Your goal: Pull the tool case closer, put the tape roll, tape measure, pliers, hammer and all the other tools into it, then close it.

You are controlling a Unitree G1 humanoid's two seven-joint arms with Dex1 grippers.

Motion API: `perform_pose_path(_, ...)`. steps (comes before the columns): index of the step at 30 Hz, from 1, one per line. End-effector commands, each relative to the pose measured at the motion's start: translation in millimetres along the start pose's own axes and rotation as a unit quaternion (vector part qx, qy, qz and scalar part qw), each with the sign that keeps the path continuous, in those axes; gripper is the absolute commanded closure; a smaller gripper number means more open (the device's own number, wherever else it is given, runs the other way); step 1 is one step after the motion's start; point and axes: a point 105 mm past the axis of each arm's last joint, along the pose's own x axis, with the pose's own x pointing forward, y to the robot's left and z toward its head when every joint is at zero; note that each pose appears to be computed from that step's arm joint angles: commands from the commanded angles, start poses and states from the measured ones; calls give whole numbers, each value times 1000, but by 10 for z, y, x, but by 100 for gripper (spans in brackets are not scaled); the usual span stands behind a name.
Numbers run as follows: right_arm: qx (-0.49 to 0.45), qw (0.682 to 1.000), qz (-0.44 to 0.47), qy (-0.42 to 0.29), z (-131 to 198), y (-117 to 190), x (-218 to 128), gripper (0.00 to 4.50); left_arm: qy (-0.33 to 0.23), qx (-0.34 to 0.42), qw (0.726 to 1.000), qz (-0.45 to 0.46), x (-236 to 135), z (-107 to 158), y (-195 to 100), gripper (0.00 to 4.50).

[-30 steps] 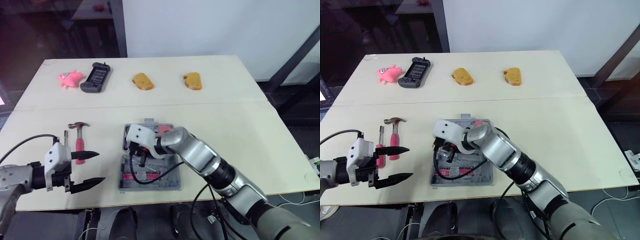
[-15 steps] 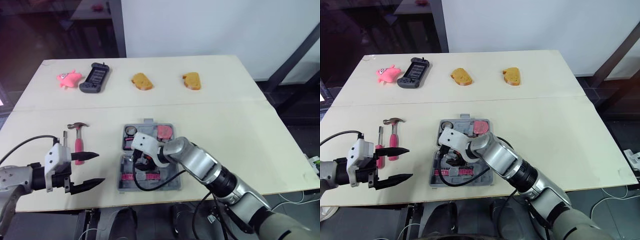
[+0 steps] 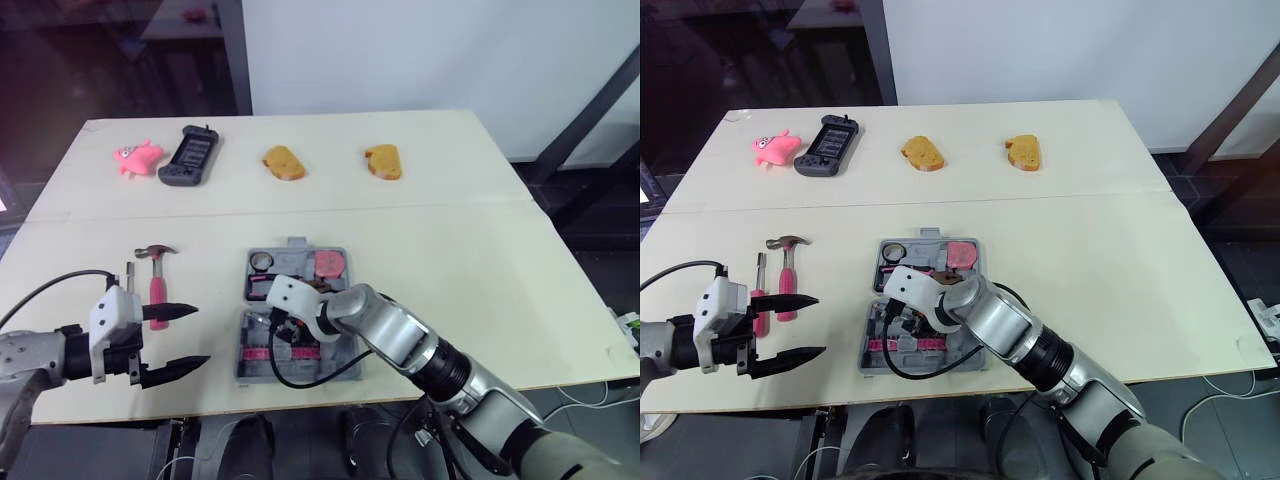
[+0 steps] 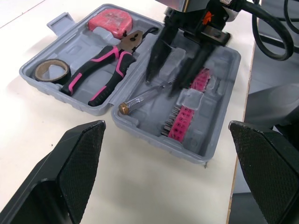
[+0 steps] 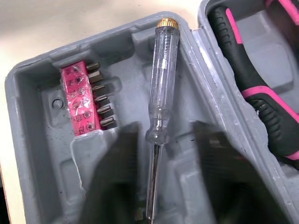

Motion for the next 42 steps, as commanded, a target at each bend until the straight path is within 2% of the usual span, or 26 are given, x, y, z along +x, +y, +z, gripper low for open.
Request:
perform_pose_path(1, -18, 999, -1, -27, 169, 17, -47, 441, -4, 18, 1000, -2, -19, 91, -6, 0)
perform_pose_path(7, -35, 999, -2, -39, 256, -5, -124, 441, -5, 17, 1000, -2, -17, 94, -5, 0)
perform_pose_path(12, -105, 993, 1, -58, 476, -103, -346, 441, -4, 18, 1000, -1, -16, 90, 4, 0)
perform_pose_path(15, -177, 984, 14, -23, 468, -158, -467, 441, -2, 19, 1000, -2, -13, 83, 10, 0)
perform_pose_path(18, -214, 976, 12, 48, 389, -289, -532, 441, -2, 19, 1000, -1, -6, 76, 17, 0)
perform_pose_path(21, -247, 964, 35, 96, 349, -286, -533, 441, -2, 19, 1000, -1, 1, 66, 16, 0)
perform_pose_path(28, -231, 963, 48, 134, 403, -207, -367, 441, -4, 18, 1000, 2, 8, 59, 0, 0)
perform_pose_path(33, -223, 964, 55, 134, 470, -93, -274, 441, -6, 17, 1000, 3, 11, 57, -12, 0)
perform_pose_path(42, -203, 968, 26, 148, 497, -191, -194, 441, -9, 15, 1000, 1, 29, 49, -23, 0)
